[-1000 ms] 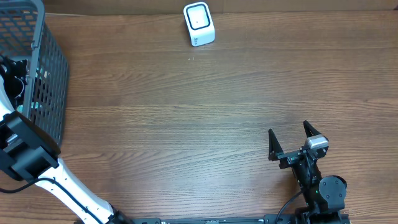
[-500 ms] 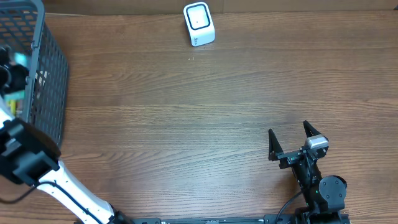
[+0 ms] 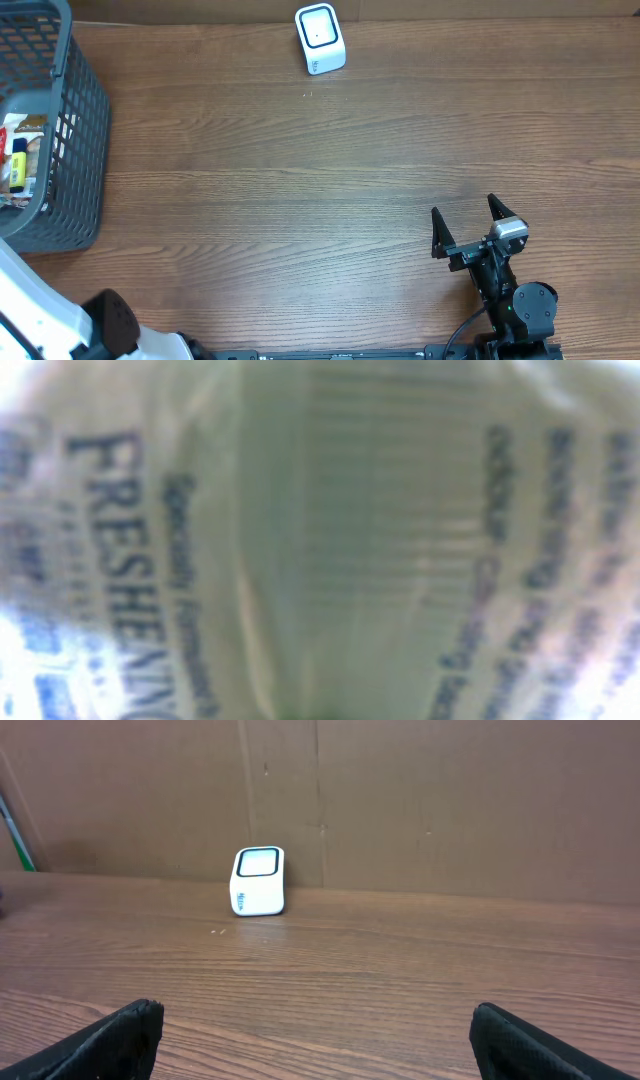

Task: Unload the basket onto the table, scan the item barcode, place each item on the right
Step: 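Lift the packet out and carry it toward the table center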

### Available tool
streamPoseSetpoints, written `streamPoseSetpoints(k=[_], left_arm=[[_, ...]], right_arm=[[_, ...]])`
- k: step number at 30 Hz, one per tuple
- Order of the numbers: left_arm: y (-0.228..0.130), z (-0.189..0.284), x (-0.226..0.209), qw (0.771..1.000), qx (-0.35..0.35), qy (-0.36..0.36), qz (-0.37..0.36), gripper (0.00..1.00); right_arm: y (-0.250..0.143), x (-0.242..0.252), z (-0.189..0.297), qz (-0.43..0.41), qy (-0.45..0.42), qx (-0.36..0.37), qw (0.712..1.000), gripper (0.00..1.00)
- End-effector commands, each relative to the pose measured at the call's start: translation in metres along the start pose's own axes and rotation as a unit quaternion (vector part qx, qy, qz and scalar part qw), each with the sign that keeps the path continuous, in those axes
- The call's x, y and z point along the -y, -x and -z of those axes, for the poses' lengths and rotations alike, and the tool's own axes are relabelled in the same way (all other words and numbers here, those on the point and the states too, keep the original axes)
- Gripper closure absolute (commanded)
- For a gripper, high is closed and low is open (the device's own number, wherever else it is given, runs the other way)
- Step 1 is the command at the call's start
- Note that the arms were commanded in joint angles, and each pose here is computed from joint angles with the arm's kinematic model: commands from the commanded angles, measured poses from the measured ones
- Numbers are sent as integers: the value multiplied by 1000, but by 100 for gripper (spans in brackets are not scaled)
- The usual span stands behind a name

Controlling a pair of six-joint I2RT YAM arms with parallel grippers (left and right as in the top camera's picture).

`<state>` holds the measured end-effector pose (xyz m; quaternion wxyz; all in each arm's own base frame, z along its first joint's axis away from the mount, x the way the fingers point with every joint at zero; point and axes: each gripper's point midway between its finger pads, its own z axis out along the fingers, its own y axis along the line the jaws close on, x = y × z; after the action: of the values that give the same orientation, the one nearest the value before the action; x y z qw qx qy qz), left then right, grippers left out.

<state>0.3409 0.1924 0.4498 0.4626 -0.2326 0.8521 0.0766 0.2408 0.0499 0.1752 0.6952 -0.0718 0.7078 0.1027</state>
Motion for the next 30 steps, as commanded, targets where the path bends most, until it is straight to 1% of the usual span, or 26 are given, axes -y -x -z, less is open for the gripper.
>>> streamPoseSetpoints(k=[1,2,4,7,8,11,14,18,27,30], left_arm=[[-7,19,40,998,-5,-49,24,76],[-14,25,53,998,-14,-63,18,76],[-29,35,74,995,-39,-86,24,80],[-56,43,98,989,-92,-108,39,93],[-66,45,106,986,-114,-112,49,96],[-95,52,131,972,-178,-140,62,96],[-112,62,169,952,-218,-214,36,96],[-136,73,205,926,-262,-270,1,96],[-208,89,258,880,-360,-301,-77,96],[-234,93,277,863,-382,-313,-108,96]], right_arm=[[-2,2,0,-2,-5,1,1000,0],[-2,2,0,-1,-5,1,1000,0],[-2,2,0,-1,-5,1,1000,0],[-2,2,0,-1,-5,1,1000,0],[-2,2,0,-1,-5,1,1000,0],[-2,2,0,-1,-5,1,1000,0],[-2,2,0,-1,-5,1,1000,0],[-2,2,0,-1,-5,1,1000,0],[-2,2,0,-1,-5,1,1000,0],[-2,2,0,-1,-5,1,1000,0]])
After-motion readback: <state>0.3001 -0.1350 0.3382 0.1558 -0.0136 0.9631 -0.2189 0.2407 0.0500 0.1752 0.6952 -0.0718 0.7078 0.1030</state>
